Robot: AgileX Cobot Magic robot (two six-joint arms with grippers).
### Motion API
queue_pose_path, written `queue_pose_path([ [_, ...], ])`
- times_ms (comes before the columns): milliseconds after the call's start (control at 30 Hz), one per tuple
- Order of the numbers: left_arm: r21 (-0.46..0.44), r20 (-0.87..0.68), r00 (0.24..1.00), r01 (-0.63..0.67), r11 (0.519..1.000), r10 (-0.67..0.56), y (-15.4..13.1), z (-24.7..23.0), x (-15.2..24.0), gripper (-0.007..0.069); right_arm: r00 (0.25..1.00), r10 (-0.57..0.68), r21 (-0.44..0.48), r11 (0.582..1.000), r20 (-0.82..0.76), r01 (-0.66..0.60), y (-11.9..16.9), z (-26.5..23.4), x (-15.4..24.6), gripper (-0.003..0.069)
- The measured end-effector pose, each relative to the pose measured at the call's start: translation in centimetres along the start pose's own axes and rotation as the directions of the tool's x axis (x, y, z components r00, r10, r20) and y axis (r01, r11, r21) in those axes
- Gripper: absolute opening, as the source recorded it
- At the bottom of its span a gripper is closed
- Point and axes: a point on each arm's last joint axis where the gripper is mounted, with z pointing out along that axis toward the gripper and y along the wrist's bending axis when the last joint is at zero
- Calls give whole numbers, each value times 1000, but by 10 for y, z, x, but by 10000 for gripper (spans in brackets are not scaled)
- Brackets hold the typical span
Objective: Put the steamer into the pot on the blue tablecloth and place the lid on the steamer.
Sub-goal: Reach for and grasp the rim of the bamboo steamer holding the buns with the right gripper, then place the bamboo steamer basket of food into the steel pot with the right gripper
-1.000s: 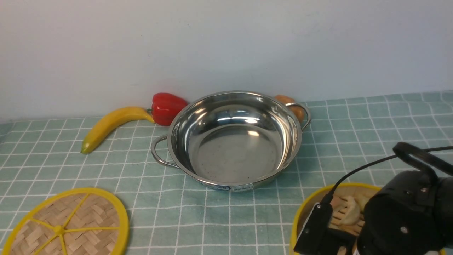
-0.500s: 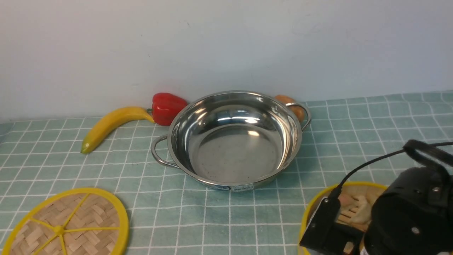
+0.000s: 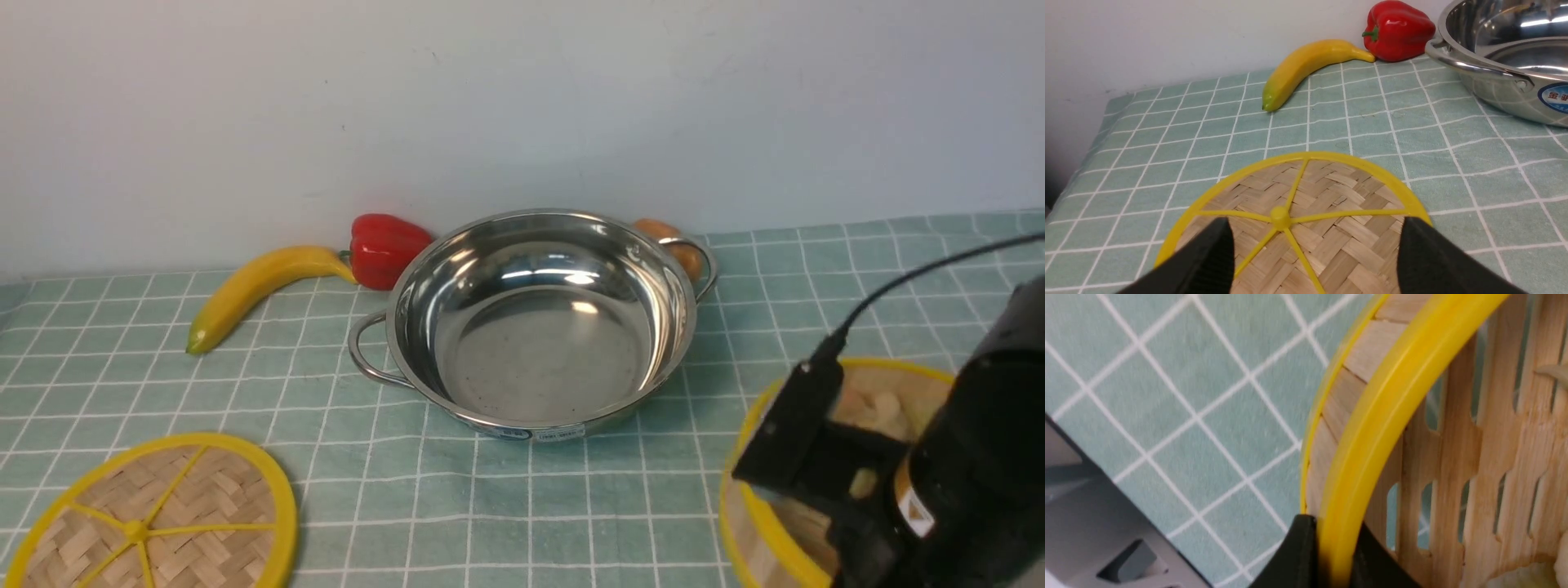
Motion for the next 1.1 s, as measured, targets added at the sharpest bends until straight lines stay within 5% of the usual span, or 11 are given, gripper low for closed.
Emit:
queue_pose_path([
  [400,0,0,1000,0,1000,0,0,0,0,495,975,-69,122,992,210,44,-15,-60,-48,81],
  [1100,0,0,1000,0,1000,0,0,0,0,495,911,-370,191,922,184,336,-8,-35,-160,81],
])
